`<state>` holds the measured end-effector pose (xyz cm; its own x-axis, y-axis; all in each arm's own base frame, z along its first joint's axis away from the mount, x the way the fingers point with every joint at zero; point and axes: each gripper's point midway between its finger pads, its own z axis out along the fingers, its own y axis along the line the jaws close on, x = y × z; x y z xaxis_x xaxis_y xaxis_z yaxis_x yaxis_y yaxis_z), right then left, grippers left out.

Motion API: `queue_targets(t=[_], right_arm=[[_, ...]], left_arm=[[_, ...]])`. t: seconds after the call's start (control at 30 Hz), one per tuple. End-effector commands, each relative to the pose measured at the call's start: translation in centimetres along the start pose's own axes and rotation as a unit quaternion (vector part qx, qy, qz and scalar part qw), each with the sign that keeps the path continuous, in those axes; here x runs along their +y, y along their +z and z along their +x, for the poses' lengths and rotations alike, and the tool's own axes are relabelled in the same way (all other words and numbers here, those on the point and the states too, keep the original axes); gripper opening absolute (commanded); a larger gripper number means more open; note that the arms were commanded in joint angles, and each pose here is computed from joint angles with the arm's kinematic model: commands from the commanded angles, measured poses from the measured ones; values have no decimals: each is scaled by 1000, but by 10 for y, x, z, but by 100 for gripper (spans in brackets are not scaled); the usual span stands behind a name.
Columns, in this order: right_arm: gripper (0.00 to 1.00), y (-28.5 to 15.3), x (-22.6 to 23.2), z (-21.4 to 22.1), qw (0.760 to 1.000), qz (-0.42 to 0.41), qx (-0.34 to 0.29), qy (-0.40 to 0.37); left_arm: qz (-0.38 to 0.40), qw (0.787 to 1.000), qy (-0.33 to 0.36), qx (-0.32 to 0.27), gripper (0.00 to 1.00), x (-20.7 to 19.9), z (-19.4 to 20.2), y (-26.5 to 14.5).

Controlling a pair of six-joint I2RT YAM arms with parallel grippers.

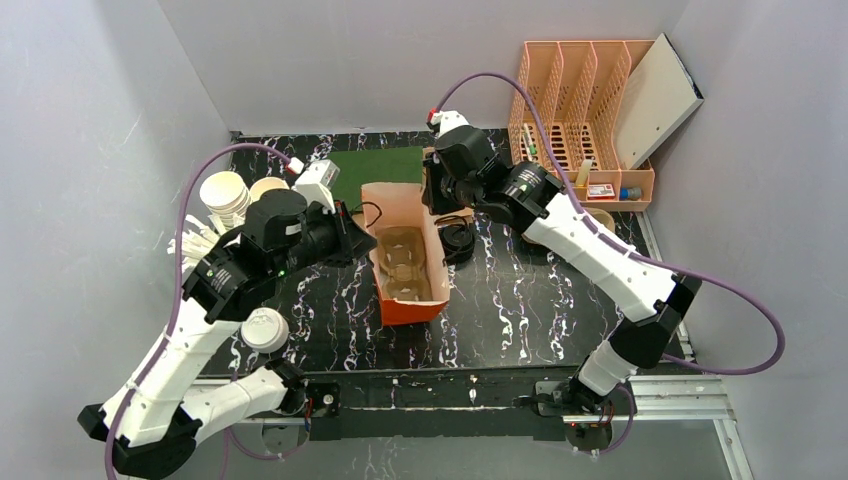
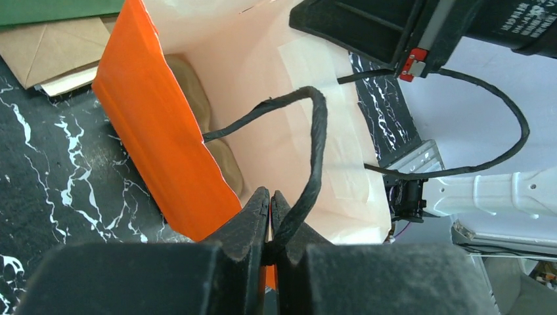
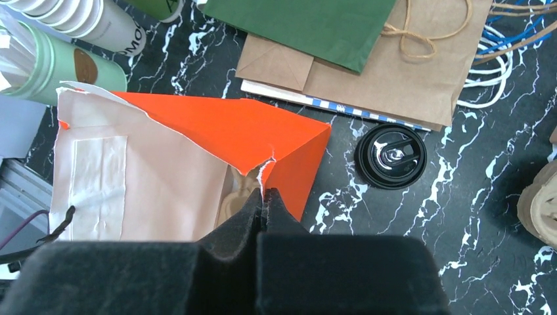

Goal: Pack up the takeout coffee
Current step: Adjust the takeout bag at the center of the board.

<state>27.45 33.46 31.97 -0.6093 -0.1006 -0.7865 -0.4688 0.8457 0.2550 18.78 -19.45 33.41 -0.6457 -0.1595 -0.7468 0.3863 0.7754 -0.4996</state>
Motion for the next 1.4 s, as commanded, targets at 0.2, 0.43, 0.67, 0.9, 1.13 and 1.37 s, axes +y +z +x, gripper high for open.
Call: queue_targets(t=[0.2, 0.43, 0.67, 0.9, 1.13, 1.37], right_arm=[[1, 6, -12, 2, 1000, 2, 15, 20], [13, 17, -5, -2, 1000, -12, 20, 18], [3, 20, -9, -4, 1000, -6, 17, 18], [14, 29, -18, -3, 1000, 4, 23, 20], [1, 53, -47, -17, 999, 24, 14, 34], [1, 75, -68, -45, 999, 35, -6, 41]], left_arm=[[-75, 997, -3, -29, 4, 24, -13, -6], [-101, 994, -6, -30, 4, 31, -16, -4], [-112, 993, -3, -32, 5, 35, -17, 2], [-147, 989, 17, -25, 5, 46, -21, 11], [-171, 984, 36, -28, 4, 53, -32, 30], [-188, 980, 50, -32, 4, 57, -52, 55]])
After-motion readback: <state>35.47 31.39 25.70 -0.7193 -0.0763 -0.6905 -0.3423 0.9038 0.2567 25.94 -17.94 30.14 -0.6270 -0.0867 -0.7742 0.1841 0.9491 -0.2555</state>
